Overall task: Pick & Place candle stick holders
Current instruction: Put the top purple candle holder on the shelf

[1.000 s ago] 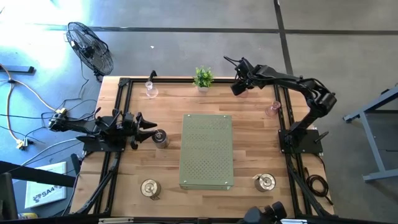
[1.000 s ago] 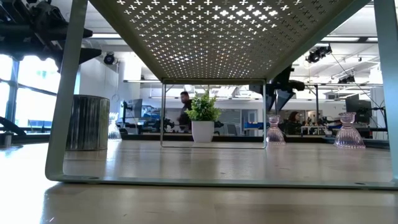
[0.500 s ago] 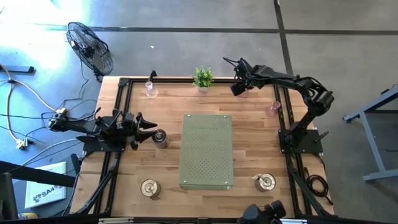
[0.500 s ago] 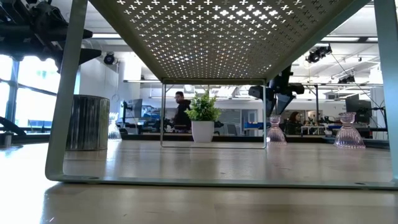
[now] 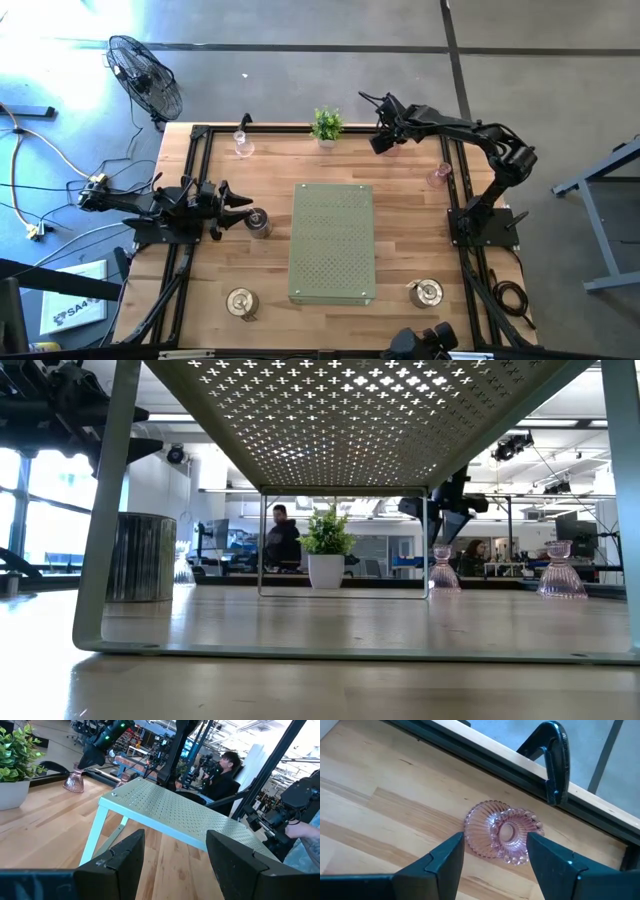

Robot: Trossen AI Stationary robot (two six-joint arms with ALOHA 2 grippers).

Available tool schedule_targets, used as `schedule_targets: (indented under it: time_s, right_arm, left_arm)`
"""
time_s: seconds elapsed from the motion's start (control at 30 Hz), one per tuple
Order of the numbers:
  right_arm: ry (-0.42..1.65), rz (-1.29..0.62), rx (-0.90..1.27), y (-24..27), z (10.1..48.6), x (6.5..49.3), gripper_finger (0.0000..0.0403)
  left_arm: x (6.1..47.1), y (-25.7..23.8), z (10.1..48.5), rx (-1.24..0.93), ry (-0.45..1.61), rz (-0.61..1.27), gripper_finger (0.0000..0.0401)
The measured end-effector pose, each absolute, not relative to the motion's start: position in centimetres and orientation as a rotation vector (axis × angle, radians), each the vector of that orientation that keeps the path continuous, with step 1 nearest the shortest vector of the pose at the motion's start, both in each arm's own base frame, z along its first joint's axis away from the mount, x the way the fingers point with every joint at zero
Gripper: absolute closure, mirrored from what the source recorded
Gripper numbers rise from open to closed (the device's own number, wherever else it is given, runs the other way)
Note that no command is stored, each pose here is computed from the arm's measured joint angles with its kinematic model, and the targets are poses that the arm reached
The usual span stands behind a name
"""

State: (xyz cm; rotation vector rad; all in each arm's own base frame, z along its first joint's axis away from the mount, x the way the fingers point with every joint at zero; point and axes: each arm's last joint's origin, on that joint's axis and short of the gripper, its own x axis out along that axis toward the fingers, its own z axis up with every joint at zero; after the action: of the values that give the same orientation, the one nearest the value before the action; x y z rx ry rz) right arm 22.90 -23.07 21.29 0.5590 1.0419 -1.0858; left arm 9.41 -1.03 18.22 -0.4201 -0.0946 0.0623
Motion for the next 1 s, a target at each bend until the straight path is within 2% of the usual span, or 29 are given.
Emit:
schedule_targets:
  time_s: [0.33,0.67,0.83,1.0]
  right_arm:
    - [1.036,-1.095,0.548,-23.2,21.3,23.0,0.0194]
    - [1.117,-1.085,0.521,-24.0,18.8,23.8,0.0194]
    - [1.109,-1.098,0.510,-24.1,18.8,23.8,0.0195]
    - [1.106,-1.099,0.516,-24.0,18.9,23.7,0.0224]
  left_arm:
    - [9.4,-1.1,18.2,-0.419,-0.089,0.031,0.0192]
    - [9.4,-1.2,18.2,-0.419,-0.086,0.019,0.0192]
    - [9.4,-1.2,18.1,-0.417,-0.078,0.021,0.0192]
    - [9.4,-1.2,17.9,-0.412,-0.057,0.026,0.0192]
